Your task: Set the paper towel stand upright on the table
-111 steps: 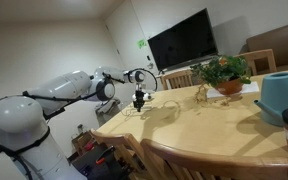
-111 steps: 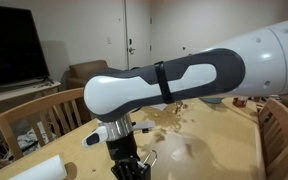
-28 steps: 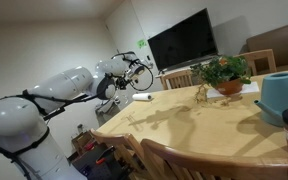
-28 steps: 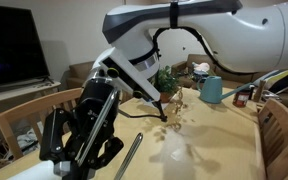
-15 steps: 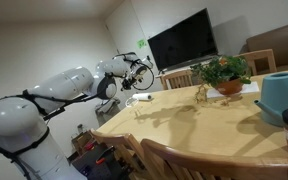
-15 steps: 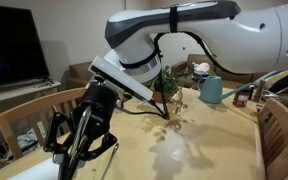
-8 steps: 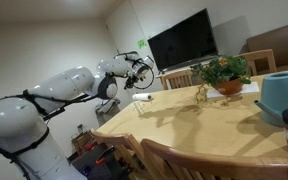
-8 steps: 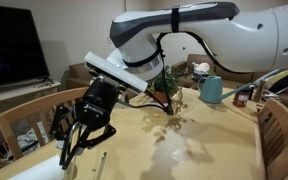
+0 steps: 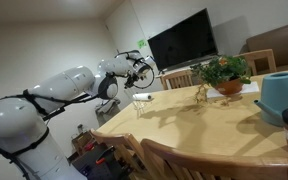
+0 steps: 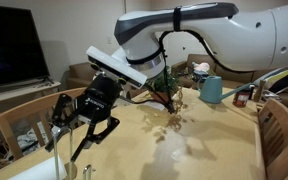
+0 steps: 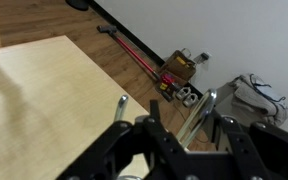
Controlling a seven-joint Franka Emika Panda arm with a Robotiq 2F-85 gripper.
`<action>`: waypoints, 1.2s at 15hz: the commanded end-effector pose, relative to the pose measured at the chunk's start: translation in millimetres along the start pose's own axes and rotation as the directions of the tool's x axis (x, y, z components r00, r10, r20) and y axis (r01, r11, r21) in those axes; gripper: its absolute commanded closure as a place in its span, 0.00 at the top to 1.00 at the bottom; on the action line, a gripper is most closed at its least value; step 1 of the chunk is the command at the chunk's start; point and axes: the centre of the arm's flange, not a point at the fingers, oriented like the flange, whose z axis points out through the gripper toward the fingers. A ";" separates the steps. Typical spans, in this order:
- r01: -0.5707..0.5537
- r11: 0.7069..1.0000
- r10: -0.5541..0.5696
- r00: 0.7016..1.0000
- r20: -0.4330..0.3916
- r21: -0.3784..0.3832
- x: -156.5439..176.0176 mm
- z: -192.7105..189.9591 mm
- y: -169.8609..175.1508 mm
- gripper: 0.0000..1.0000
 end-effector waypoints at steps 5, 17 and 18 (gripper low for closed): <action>-0.024 0.998 0.023 1.000 0.005 0.052 -24.0 -3.4 11.6 1.00; 0.055 0.990 -0.043 0.995 -0.095 0.132 -28.6 -42.9 19.6 1.00; 0.076 0.986 -0.058 0.991 -0.120 0.148 -27.6 -49.4 20.2 1.00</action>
